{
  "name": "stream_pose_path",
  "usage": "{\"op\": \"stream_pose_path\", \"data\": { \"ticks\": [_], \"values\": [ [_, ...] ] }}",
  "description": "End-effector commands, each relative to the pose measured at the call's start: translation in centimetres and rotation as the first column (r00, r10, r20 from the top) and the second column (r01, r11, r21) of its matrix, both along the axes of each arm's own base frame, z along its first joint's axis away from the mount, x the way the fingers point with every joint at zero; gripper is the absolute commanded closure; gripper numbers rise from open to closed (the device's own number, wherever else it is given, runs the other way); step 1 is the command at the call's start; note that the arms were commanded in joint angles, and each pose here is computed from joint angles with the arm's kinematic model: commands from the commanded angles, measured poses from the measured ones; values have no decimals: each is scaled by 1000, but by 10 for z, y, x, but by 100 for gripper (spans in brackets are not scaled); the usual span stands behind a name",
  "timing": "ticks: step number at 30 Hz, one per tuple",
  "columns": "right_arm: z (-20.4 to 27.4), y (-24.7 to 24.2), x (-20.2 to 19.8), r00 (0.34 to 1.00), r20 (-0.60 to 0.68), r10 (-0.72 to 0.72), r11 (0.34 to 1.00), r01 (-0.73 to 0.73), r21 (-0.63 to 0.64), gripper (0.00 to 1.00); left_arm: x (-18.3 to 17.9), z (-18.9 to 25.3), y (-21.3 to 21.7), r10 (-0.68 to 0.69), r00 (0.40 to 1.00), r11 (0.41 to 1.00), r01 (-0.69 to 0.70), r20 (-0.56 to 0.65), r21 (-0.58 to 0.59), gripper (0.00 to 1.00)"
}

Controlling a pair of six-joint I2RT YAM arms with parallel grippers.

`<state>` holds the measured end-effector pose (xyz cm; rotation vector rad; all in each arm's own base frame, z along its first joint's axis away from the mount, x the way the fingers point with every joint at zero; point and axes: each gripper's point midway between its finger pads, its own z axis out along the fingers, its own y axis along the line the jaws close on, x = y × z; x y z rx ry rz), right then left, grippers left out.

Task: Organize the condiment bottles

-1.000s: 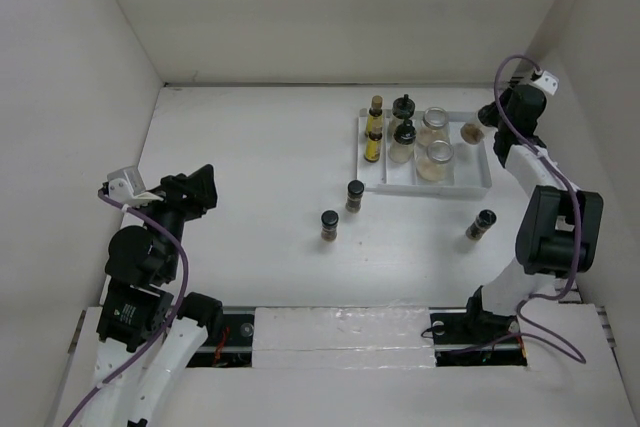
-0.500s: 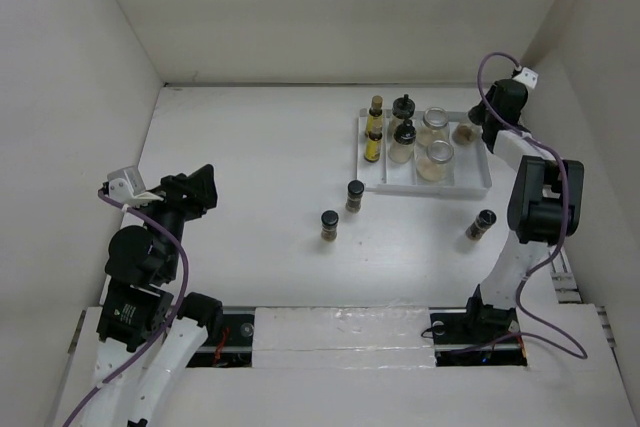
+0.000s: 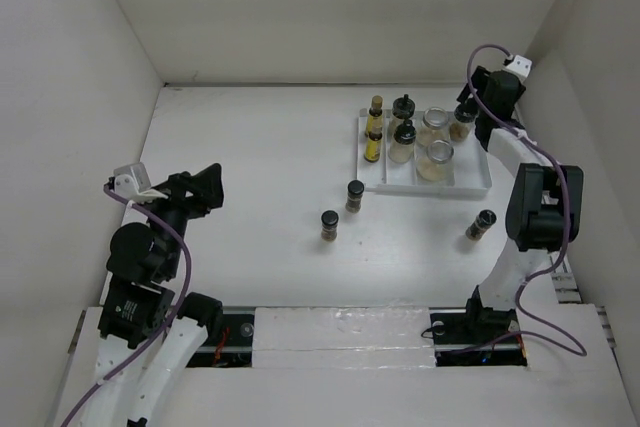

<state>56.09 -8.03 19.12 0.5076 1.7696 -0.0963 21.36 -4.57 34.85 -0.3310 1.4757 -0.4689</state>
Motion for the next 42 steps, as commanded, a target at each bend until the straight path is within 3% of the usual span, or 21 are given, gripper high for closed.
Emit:
{"op": "stream_pose_path", "data": {
  "ticks": [1,4,8,9,10,16,23,37,40,42],
  "values": [
    [89,6,-22,985,173,-8,1000,12,-23,16,4,6,-13,-65,998,998,64,24,20,27],
    [101,2,-71,977,195,-85,996,87,2,17,6,4,-17,-85,996,996,85,16,33,27],
    [66,10,-149,974,149,-169,985,159,73,20,2,8,-23,-125,992,992,123,37,33,26],
    [31,12,-169,981,87,-171,984,167,60,20,2,8,-23,-125,992,992,124,37,33,26],
    [39,11,-189,973,126,-194,979,184,91,20,1,8,-25,-134,990,991,133,37,34,26],
    [-8,1,-267,956,-50,-288,956,290,47,11,4,5,-39,-206,978,978,206,12,45,21],
    [-44,14,-304,946,-234,-224,968,244,63,10,-6,16,-32,-187,981,982,185,44,39,20],
    [-77,40,-318,920,-379,-97,978,158,135,19,-20,25,-25,-176,980,984,173,96,39,22],
    [-79,39,-316,917,-385,-105,978,166,127,28,-24,29,-20,-155,981,988,153,116,32,22],
    [-85,39,-318,903,-416,-109,976,176,127,43,-28,35,-19,-155,979,988,152,134,29,22]
  ]
}}
